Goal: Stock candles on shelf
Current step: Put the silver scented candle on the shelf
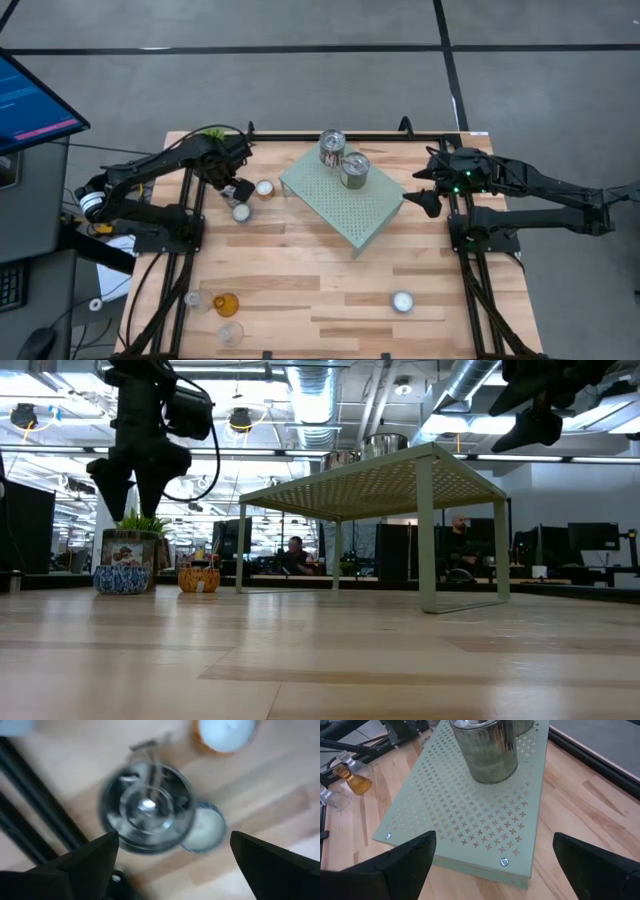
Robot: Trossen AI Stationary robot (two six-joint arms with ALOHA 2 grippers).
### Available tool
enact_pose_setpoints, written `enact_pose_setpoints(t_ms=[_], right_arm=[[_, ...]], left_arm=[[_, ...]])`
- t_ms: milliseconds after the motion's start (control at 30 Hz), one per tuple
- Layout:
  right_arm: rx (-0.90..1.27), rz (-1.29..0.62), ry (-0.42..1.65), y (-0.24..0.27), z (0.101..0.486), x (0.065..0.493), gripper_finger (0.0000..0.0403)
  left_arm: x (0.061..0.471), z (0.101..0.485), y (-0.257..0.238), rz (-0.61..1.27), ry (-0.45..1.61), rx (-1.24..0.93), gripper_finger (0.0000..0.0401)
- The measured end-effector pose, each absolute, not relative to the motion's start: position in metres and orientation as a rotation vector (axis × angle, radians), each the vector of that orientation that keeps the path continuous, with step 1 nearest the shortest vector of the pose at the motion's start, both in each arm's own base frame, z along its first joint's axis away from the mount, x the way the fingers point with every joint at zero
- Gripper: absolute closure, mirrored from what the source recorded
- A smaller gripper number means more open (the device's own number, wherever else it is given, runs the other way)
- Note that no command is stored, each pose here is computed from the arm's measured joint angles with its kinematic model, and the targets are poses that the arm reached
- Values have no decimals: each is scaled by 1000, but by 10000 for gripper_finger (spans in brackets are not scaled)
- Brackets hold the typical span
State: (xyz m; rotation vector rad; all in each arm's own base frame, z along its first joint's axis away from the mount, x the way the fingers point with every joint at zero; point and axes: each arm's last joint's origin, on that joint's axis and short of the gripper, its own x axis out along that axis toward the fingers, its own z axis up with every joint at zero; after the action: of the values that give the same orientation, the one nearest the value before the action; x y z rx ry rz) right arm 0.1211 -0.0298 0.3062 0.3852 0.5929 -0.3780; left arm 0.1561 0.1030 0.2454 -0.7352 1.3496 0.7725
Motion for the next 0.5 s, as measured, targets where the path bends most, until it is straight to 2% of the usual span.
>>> enact_pose_setpoints(t_ms=[500], right_arm=[[386,-379,608,-30,305,120,13]], left_arm=[[151,246,120,784,1312,-653,22]])
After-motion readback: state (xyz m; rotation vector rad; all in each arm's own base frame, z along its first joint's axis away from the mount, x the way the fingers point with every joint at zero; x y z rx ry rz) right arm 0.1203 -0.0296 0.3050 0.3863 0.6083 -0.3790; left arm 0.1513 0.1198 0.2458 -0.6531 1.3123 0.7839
